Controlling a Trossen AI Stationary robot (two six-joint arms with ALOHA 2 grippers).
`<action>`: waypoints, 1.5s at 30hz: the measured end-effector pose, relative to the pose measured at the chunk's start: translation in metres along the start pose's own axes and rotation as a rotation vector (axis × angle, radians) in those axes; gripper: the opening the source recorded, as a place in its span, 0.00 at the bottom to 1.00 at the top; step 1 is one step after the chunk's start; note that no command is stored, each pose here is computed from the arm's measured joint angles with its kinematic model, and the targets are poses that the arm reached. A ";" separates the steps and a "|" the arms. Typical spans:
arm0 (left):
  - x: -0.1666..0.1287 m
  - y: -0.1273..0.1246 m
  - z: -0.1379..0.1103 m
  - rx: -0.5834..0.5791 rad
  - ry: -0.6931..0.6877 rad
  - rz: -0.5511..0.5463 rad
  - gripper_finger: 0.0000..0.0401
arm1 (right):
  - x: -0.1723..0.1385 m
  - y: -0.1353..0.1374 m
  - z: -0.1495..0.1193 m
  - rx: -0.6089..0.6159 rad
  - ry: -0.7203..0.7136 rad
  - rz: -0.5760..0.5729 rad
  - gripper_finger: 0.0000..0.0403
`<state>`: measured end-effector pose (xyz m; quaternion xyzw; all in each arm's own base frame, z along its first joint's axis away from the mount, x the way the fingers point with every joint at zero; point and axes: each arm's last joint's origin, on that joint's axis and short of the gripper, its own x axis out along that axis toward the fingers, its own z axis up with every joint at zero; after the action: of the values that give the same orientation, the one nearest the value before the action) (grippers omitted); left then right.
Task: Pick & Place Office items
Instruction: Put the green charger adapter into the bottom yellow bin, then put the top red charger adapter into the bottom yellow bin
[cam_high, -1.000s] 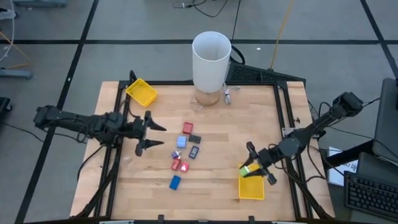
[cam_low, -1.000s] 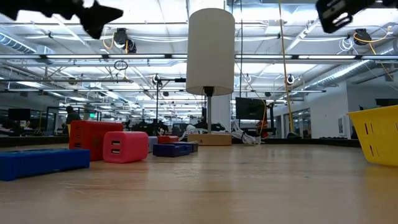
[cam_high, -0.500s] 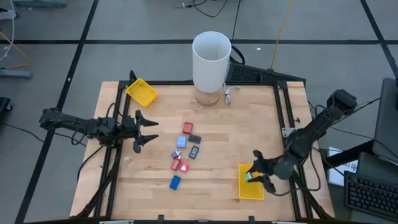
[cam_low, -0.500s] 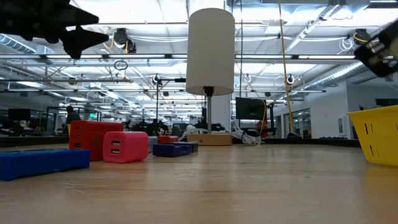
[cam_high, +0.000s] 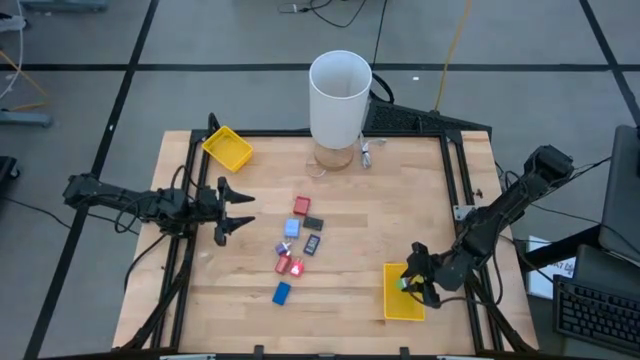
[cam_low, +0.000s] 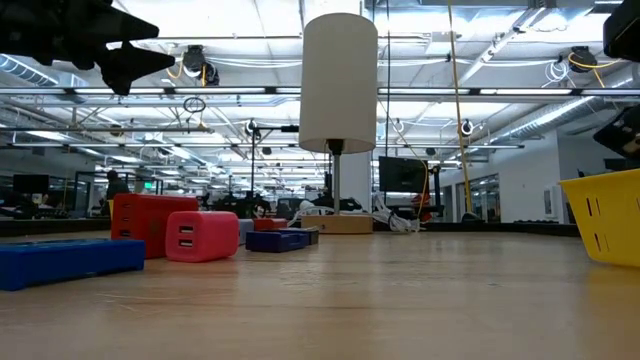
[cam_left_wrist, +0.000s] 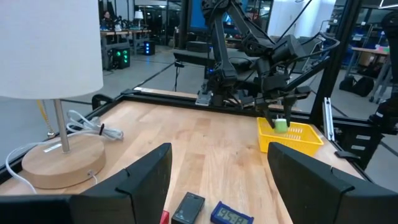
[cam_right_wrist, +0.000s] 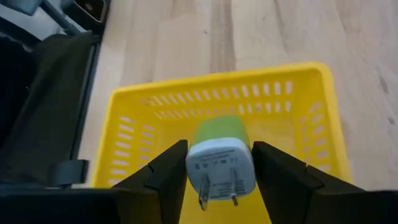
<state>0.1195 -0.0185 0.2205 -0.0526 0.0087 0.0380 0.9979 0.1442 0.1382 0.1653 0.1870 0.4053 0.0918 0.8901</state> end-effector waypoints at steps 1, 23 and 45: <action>0.000 0.000 0.000 0.000 0.000 0.000 0.67 | 0.000 0.000 0.000 0.007 0.000 0.001 0.44; 0.000 0.000 0.000 -0.001 0.001 -0.001 0.67 | -0.008 0.002 0.002 0.014 0.022 0.080 0.44; 0.000 0.000 0.000 0.000 0.002 -0.001 0.67 | -0.006 -0.004 0.009 0.056 -0.008 0.056 0.62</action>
<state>0.1196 -0.0185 0.2203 -0.0525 0.0098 0.0376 0.9979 0.1476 0.1305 0.1734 0.2234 0.3986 0.1043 0.8834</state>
